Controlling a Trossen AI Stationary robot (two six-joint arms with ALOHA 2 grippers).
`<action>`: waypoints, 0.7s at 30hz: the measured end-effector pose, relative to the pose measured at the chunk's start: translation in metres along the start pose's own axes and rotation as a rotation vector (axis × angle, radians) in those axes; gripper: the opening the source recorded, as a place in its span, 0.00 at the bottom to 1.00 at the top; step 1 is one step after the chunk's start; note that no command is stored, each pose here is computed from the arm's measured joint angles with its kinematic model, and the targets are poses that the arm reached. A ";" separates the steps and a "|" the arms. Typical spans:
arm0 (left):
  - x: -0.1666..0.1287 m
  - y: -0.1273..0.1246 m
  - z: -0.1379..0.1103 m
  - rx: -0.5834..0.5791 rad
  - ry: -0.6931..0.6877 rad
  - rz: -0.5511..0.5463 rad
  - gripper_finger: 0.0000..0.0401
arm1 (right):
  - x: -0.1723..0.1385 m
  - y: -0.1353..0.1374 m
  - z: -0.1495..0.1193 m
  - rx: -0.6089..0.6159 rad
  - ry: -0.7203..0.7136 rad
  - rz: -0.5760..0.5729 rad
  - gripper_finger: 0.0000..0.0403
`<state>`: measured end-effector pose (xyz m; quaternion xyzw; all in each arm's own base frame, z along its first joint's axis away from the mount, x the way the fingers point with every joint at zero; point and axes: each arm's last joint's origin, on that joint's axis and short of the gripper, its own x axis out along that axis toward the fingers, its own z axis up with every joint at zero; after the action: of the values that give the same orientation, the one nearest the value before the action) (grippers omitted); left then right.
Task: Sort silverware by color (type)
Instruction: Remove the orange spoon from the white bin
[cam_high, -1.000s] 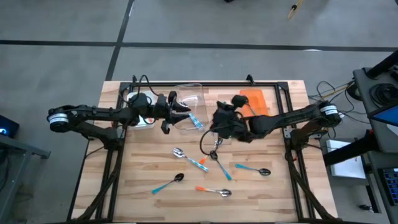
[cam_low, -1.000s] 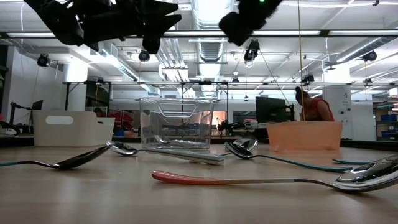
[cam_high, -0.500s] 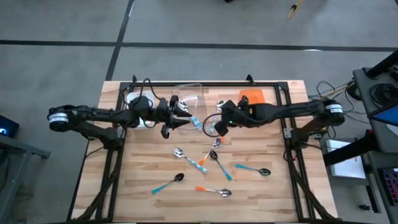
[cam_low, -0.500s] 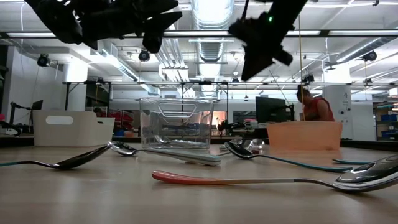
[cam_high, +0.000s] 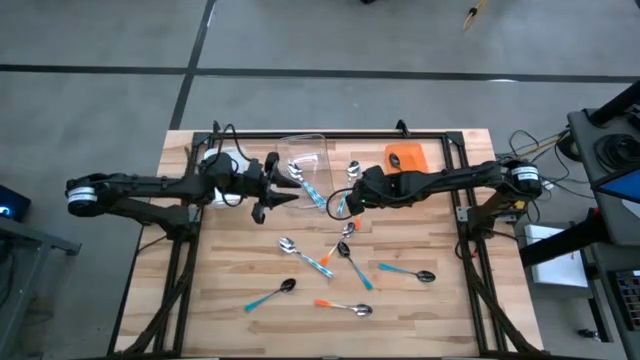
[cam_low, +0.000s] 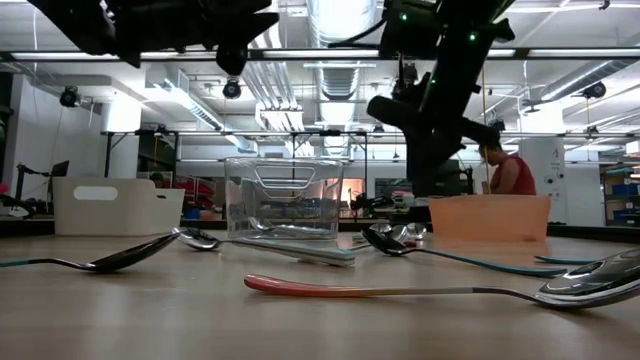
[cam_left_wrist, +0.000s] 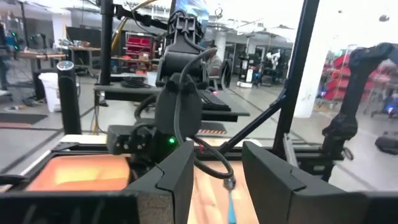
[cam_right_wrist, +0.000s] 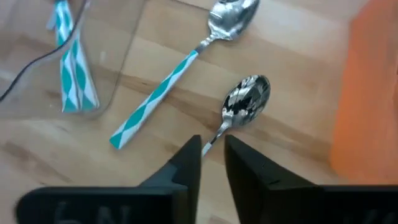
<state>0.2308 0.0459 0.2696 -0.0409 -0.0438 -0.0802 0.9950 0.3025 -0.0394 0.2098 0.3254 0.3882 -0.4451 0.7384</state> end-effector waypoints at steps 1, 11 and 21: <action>-0.002 -0.001 0.002 0.018 0.001 0.011 0.29 | 0.001 0.000 0.000 0.023 0.001 -0.002 0.19; -0.028 -0.010 0.014 0.162 0.084 0.110 0.29 | 0.034 0.007 -0.012 0.171 0.065 -0.082 0.42; -0.037 -0.014 0.015 0.191 0.122 0.112 0.29 | 0.071 0.004 -0.020 0.224 0.092 -0.193 0.40</action>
<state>0.1910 0.0391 0.2822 0.0569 0.0119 -0.0221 0.9981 0.3219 -0.0501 0.1397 0.3870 0.3989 -0.5392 0.6328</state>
